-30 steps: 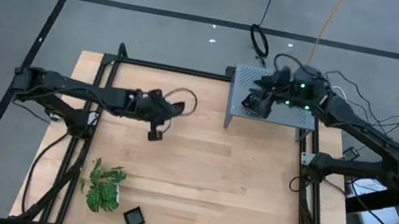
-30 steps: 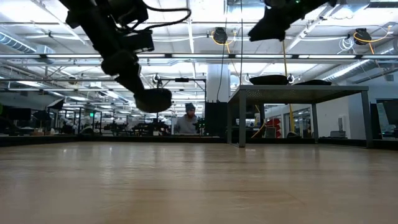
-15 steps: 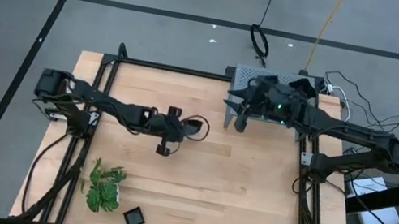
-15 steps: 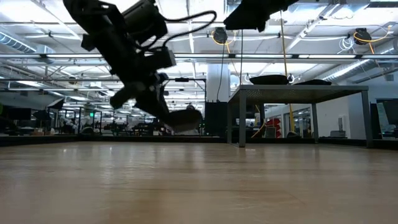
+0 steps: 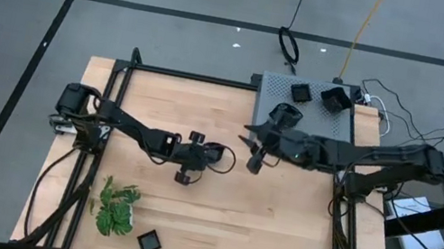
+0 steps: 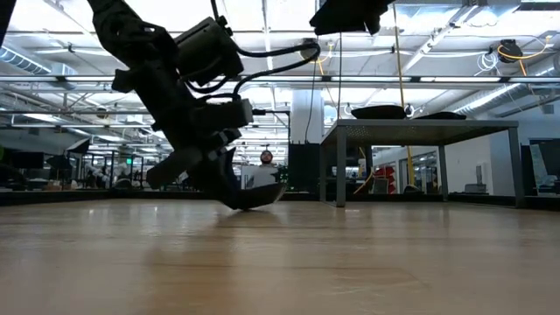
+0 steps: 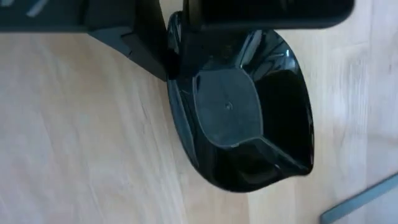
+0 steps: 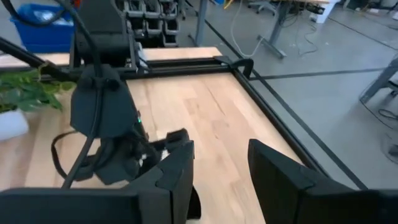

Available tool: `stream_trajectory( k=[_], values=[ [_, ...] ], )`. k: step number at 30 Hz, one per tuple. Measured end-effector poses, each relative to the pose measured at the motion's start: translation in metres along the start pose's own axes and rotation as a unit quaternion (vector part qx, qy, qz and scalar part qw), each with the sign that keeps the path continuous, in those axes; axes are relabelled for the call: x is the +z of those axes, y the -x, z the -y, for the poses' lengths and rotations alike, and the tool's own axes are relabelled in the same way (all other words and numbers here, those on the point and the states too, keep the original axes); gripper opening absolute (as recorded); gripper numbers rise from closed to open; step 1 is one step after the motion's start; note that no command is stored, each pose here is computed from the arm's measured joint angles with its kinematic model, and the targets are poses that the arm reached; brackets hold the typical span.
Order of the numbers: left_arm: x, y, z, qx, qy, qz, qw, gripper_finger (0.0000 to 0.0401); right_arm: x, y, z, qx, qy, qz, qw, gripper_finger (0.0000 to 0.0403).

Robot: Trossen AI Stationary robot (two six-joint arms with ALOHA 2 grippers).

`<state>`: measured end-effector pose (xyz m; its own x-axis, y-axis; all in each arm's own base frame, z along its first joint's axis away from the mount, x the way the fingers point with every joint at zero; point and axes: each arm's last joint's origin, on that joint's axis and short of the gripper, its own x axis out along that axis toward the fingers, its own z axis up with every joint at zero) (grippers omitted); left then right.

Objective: Pick & Place Mini shaped plates
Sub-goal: Stack the leaf-shaped plate on top of the other leaf-shaped plates

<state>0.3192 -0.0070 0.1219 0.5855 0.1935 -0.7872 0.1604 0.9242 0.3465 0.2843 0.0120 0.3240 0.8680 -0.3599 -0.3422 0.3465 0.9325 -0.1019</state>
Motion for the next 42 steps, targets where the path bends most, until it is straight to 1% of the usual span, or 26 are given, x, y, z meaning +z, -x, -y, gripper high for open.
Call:
stream_trajectory(
  k=[3,7,11,16,20,24,28,33,37,42],
  values=[
    [0.001,0.001,0.000,0.001,0.026,0.003,1.000,0.0055,-0.004,-0.003,-0.009,-0.001,0.009,-0.006,1.000,0.0139],
    [0.004,0.005,0.002,0.003,0.038,0.011,0.999,0.0083,-0.008,-0.007,-0.017,0.007,0.018,-0.016,1.000,0.0139],
    [0.009,0.013,0.003,0.003,0.051,0.027,0.998,0.0120,-0.010,-0.008,-0.018,0.007,0.019,-0.018,1.000,0.0139],
    [0.016,0.031,-0.002,0.020,0.077,0.049,0.996,0.0166,-0.009,-0.008,-0.018,0.007,0.019,-0.018,1.000,0.0139],
    [0.018,0.052,-0.009,0.037,0.101,0.055,0.993,0.0190,-0.009,-0.008,-0.018,0.008,0.019,-0.018,1.000,0.0139],
    [0.019,0.078,-0.016,0.043,0.128,0.073,0.988,0.0202,-0.013,-0.013,-0.020,0.009,0.024,-0.027,0.999,0.0139],
    [0.020,0.104,-0.023,0.047,0.149,0.099,0.983,0.0204,-0.019,-0.021,-0.024,0.012,0.031,-0.043,0.999,0.0139],
    [0.017,0.134,-0.030,0.051,0.158,0.128,0.978,0.0205,-0.030,-0.037,-0.033,0.064,0.039,-0.069,0.995,0.0139],
    [0.015,0.156,-0.035,0.054,0.174,0.156,0.971,0.0205,-0.044,-0.050,-0.041,0.103,0.049,-0.103,0.988,0.0139],
    [0.013,0.179,-0.040,0.055,0.206,0.198,0.957,0.0205,-0.061,-0.065,-0.048,0.127,0.102,-0.131,0.978,0.0139]
  ],
)
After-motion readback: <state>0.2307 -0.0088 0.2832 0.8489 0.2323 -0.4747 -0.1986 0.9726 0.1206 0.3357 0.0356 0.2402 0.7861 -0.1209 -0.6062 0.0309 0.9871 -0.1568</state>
